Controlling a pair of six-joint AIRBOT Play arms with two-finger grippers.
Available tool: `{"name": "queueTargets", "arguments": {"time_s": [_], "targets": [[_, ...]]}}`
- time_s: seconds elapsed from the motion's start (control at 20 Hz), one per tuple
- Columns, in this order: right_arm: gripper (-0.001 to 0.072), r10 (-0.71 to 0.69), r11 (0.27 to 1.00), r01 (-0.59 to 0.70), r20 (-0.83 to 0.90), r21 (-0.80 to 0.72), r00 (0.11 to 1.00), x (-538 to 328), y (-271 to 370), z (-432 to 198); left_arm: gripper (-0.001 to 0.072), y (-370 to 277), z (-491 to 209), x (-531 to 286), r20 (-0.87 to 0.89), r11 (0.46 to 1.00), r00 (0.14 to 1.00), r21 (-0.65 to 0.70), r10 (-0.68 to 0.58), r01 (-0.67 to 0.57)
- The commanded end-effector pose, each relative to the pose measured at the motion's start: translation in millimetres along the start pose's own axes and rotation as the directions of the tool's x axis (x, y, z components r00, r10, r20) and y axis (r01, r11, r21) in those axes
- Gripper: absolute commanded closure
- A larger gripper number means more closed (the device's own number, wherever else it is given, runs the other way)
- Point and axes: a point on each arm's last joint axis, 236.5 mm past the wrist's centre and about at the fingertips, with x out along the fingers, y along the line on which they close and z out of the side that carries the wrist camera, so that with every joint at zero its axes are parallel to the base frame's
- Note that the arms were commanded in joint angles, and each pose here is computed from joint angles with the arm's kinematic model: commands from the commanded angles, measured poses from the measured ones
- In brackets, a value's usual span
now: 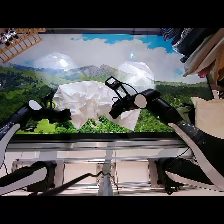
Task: Fold the clothes and pants, and hang the long-sleeved shirts on hangers.
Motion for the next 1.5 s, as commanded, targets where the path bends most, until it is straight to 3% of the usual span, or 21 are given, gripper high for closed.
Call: {"name": "queueTargets", "arguments": {"time_s": [0.0, 0.2, 0.3, 0.4, 0.45, 0.55, 0.65, 0.75, 0.8, 0.85, 0.9, 1.0, 1.1, 1.2, 1.3, 1.45], "targets": [[0.0690, -0.027, 1.000, 0.027, 0.006, -0.015, 1.000, -7.8, -7.5, 1.8, 0.0703, -11.7, 9.4, -1.1, 0.039, 0.999, 0.999, 0.041, -0.033, 0.032], [0.0691, -0.229, 0.968, 0.228, -0.002, -0.102, 0.973, -92.7, -55.1, 5.4, 0.0703, -63.2, 21.1, -85.1, 0.078, 0.961, 0.974, 0.199, -0.212, 0.193], [0.0691, -0.409, 0.904, 0.413, 0.057, -0.107, 0.911, -180.9, -86.3, 13.6, 0.0703, -118.4, 42.1, -183.0, 0.212, 0.886, 0.881, 0.301, -0.423, 0.353], [0.0691, -0.537, 0.828, 0.559, 0.232, -0.041, 0.811, -283.6, -91.8, 31.1, 0.0703, -183.0, 52.6, -318.6, 0.383, 0.737, 0.638, 0.461, -0.668, 0.495], [0.0691, -0.566, 0.795, 0.607, 0.355, -0.004, 0.744, -337.4, -80.4, 41.1, 0.0703, -214.1, 43.7, -396.7, 0.440, 0.634, 0.459, 0.579, -0.772, 0.512], [0.0691, -0.560, 0.753, 0.654, 0.589, 0.070, 0.582, -434.1, -41.3, 53.3, 0.0703, -264.0, -11.9, -534.5, 0.404, 0.409, 0.108, 0.807, -0.908, 0.426], [0.0691, -0.459, 0.743, 0.659, 0.806, 0.118, 0.373, -529.6, 18.9, 51.6, 0.0703, -298.9, -95.5, -634.9, 0.255, 0.203, -0.163, 0.938, -0.953, 0.281], [0.0692, -0.301, 0.749, 0.654, 0.933, 0.104, 0.197, -597.8, 81.1, 38.9, 0.0703, -326.1, -174.8, -687.5, 0.087, 0.061, -0.297, 0.993, -0.951, 0.097], [0.0692, -0.215, 0.750, 0.656, 0.968, 0.082, 0.125, -623.9, 110.9, 30.2, 0.0703, -338.6, -199.5, -698.3, 0.045, 0.041, -0.313, 0.999, -0.949, 0.019], [0.0692, -0.152, 0.751, 0.658, 0.985, 0.062, 0.081, -641.1, 132.4, 22.6, 0.0703, -351.2, -209.6, -698.6, 0.054, 0.068, -0.293, 0.997, -0.955, -0.038], [0.0692, -0.128, 0.753, 0.655, 0.990, 0.057, 0.061, -649.6, 141.3, 19.0, 0.0703, -360.5, -206.7, -694.4, 0.102, 0.128, -0.263, 0.988, -0.960, -0.084], [0.0692, -0.175, 0.731, 0.677, 0.982, 0.085, 0.066, -647.8, 127.9, 22.8, 0.0703, -359.9, -167.5, -679.1, 0.288, 0.319, -0.193, 0.936, -0.938, -0.152], [0.0692, -0.273, 0.701, 0.706, 0.952, 0.101, 0.135, -626.0, 94.4, 39.4, 0.0703, -330.5, -101.1, -663.1, 0.515, 0.528, -0.114, 0.834, -0.849, -0.162], [0.0692, -0.396, 0.691, 0.717, 0.877, 0.090, 0.272, -578.4, 43.7, 66.8, 0.0703, -282.6, -33.1, -641.1, 0.682, 0.676, -0.001, 0.724, -0.731, -0.133], [0.0691, -0.506, 0.709, 0.703, 0.735, 0.058, 0.450, -500.7, -17.6, 95.5, 0.0702, -223.0, 41.2, -600.0, 0.753, 0.759, 0.148, 0.651, -0.641, -0.017], [0.0691, -0.570, 0.755, 0.656, 0.472, -0.022, 0.672, -346.9, -108.8, 127.1, 0.0703, -151.8, 157.0, -479.0, 0.730, 0.826, 0.390, 0.523, -0.561, 0.208]]}}
